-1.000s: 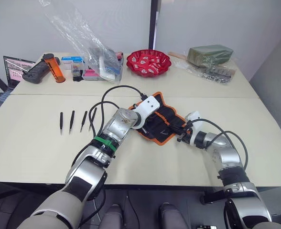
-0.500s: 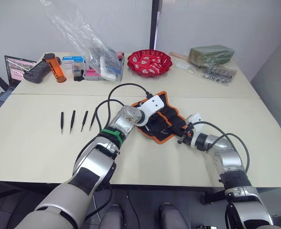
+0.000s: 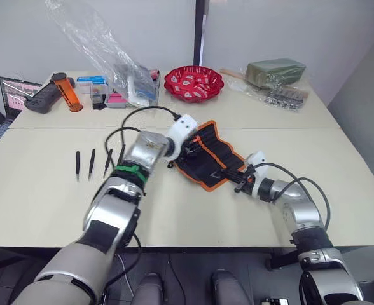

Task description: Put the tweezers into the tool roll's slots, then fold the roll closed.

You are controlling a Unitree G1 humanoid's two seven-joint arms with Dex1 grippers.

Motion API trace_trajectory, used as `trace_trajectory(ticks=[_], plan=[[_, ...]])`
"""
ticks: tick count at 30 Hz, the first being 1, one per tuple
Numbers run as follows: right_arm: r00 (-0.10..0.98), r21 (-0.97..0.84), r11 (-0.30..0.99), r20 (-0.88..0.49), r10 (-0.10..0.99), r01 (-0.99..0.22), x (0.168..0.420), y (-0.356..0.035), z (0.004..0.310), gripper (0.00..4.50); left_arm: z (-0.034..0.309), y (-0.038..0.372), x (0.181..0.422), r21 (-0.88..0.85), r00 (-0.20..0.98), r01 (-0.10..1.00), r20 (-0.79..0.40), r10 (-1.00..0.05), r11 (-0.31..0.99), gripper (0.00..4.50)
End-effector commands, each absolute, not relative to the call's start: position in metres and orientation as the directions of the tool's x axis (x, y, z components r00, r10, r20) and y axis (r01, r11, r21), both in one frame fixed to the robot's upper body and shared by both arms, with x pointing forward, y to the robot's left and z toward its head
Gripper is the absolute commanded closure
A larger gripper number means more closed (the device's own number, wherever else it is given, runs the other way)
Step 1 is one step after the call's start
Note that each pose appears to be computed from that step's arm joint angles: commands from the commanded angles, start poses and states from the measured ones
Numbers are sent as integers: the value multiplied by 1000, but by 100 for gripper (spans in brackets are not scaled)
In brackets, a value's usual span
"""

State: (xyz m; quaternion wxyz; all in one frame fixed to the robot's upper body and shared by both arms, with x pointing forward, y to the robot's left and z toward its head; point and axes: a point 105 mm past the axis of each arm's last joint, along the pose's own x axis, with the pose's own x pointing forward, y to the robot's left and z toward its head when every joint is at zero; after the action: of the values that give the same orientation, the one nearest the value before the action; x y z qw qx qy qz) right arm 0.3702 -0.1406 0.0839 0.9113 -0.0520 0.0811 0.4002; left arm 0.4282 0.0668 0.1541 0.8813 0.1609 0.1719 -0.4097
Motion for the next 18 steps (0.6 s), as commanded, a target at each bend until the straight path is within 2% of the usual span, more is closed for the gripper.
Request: trace_trajectory(ticks=[1, 8, 12, 16, 18], plan=[[673, 40, 697, -226, 704, -716, 369, -146, 67, 450, 193, 71, 413, 185, 604, 795, -335, -723, 578, 4], [685, 48, 690, -88, 723, -722, 383, -140, 109, 450, 207, 123, 383, 226, 681, 732, -264, -683, 643, 4], [690, 34, 692, -54, 722, -721, 388, -141, 125, 450, 211, 154, 370, 252, 767, 641, -187, -614, 725, 4], [679, 21, 681, -69, 731, -732, 390, -141, 129, 450, 204, 183, 360, 281, 843, 538, -169, -511, 794, 4], [671, 15, 675, -99, 735, -738, 390, -142, 124, 450, 203, 193, 352, 277, 862, 505, -121, -492, 817, 4]])
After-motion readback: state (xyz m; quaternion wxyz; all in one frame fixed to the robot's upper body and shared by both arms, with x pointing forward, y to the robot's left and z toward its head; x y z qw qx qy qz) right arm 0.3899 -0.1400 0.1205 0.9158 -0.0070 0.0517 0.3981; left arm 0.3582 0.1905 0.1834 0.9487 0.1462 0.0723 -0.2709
